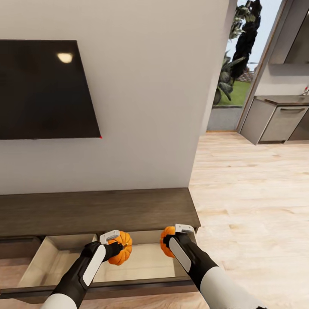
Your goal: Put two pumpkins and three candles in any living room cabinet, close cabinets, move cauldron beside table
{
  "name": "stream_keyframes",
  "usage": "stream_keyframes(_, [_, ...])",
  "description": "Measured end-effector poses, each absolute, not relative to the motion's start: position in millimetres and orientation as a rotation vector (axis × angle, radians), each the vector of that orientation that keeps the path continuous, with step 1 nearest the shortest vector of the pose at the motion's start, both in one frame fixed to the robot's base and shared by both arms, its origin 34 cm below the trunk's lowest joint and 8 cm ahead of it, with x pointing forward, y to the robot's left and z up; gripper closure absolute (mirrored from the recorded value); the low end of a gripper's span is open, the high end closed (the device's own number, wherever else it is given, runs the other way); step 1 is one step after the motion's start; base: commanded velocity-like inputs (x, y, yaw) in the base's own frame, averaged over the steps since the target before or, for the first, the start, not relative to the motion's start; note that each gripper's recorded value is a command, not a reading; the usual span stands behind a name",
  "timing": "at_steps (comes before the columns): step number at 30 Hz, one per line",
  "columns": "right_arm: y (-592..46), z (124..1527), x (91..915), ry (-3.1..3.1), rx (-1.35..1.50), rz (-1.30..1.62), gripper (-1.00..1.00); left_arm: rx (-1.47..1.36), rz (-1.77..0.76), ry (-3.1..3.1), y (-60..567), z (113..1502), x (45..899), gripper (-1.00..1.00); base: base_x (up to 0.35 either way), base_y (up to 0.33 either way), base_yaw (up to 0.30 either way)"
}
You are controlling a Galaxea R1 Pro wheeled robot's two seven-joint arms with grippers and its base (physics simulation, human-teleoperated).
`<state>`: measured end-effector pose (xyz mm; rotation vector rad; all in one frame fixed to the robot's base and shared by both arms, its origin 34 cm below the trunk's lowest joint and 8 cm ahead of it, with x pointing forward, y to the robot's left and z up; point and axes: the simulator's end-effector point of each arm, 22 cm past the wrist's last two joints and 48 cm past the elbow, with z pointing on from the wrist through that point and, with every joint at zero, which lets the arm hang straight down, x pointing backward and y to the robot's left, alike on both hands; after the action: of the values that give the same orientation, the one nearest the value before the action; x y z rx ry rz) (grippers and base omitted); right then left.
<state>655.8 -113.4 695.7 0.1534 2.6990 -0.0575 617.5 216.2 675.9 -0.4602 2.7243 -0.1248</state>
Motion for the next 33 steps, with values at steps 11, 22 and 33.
stream_keyframes(11, [-111,680,655,2.708,0.143,-0.046,1.00,-0.461,-0.128,2.728,215,661,618,1.00,0.000,0.000,0.000])
stream_keyframes(22, [-110,662,652,2.735,0.119,-0.045,1.00,-0.460,-0.132,2.741,215,644,616,1.00,0.000,0.000,0.000])
stream_keyframes(33, [-102,650,652,2.739,0.085,-0.016,1.00,-0.464,-0.141,2.742,214,630,617,1.00,0.000,0.000,0.000])
